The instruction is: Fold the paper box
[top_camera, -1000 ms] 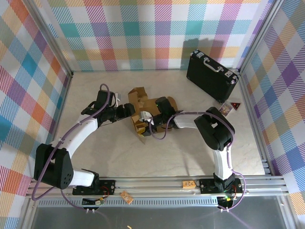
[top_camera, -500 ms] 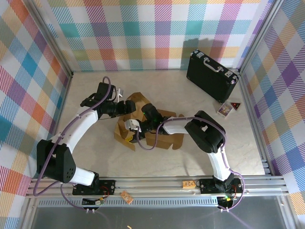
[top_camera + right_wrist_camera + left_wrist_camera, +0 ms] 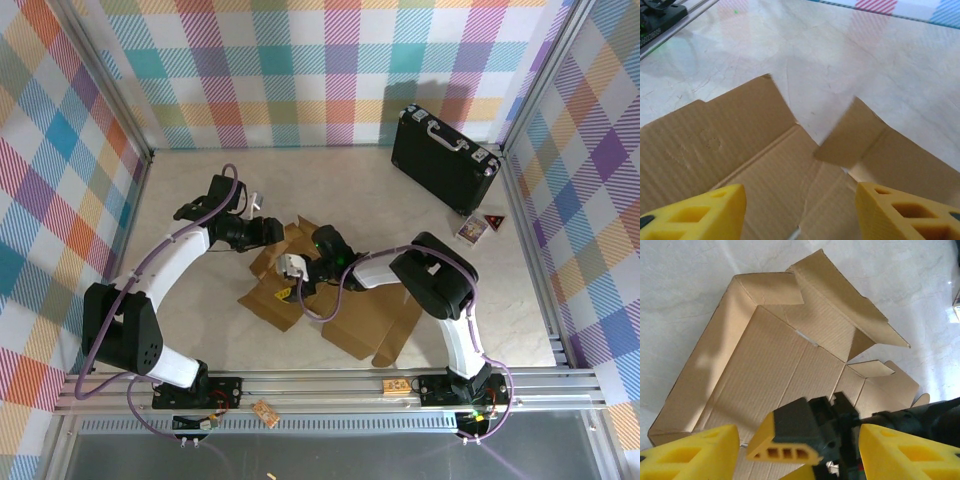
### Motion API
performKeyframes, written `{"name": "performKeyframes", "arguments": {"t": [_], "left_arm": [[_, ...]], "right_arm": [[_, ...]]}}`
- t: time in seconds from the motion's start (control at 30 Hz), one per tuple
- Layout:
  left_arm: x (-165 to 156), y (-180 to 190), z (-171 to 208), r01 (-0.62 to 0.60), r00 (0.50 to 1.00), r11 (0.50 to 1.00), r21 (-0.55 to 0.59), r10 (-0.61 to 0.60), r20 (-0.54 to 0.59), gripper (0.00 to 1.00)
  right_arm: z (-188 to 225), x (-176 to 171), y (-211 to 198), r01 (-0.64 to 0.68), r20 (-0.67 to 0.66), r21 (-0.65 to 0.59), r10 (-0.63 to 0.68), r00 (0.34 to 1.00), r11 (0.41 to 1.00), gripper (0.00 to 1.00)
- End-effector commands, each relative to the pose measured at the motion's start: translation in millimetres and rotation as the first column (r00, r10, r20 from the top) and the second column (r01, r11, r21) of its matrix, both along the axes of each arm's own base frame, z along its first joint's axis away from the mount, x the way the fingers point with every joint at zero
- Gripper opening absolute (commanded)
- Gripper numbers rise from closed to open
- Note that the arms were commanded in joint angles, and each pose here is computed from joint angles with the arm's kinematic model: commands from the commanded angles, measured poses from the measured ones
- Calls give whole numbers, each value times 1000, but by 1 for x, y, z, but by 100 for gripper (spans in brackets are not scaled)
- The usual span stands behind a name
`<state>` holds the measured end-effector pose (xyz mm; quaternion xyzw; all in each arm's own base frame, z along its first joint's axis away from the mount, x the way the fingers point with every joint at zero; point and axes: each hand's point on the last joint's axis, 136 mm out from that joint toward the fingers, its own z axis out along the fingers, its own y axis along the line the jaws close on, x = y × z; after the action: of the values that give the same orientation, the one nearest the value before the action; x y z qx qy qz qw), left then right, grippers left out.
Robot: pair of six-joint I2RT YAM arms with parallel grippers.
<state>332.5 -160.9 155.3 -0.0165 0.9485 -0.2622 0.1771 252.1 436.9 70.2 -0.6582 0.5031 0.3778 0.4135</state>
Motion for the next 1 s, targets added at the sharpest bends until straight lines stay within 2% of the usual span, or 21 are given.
{"name": "performKeyframes", "arguments": {"t": [0.0,0.1,0.2,0.3,0.4,0.5,0.6,0.67,0.83,0.97], "left_arm": [[-1,12,11,-24,999,998,65,22,29,65],[3,25,10,-71,996,989,127,65,55,67],[5,36,-1,-102,994,977,189,96,42,69],[1,39,-10,-127,992,973,193,124,30,69],[-1,38,-7,-142,989,976,163,133,61,71],[-3,42,-3,-159,986,974,164,147,82,72],[-5,45,-4,-169,984,971,172,156,83,72],[-6,45,-6,-173,984,970,170,161,81,72],[-7,45,-7,-175,983,972,156,165,78,72],[-7,45,-5,-178,983,972,152,168,79,72]], "right_arm": [[50,11,-7,19,52,110,-25,998,994,61],[80,24,-21,88,11,138,-91,996,986,61],[100,52,-44,265,-80,81,-259,963,961,61],[98,86,-72,448,-172,-110,-461,870,887,62],[78,104,-97,538,-141,-346,-610,780,769,63],[64,112,-107,552,-109,-464,-663,741,693,68],[55,115,-112,533,-95,-546,-680,727,646,69],[48,113,-110,497,-112,-583,-670,734,642,69],[26,123,-111,465,-88,-676,-689,719,572,62],[12,129,-111,451,-66,-705,-684,727,548,52]]}}
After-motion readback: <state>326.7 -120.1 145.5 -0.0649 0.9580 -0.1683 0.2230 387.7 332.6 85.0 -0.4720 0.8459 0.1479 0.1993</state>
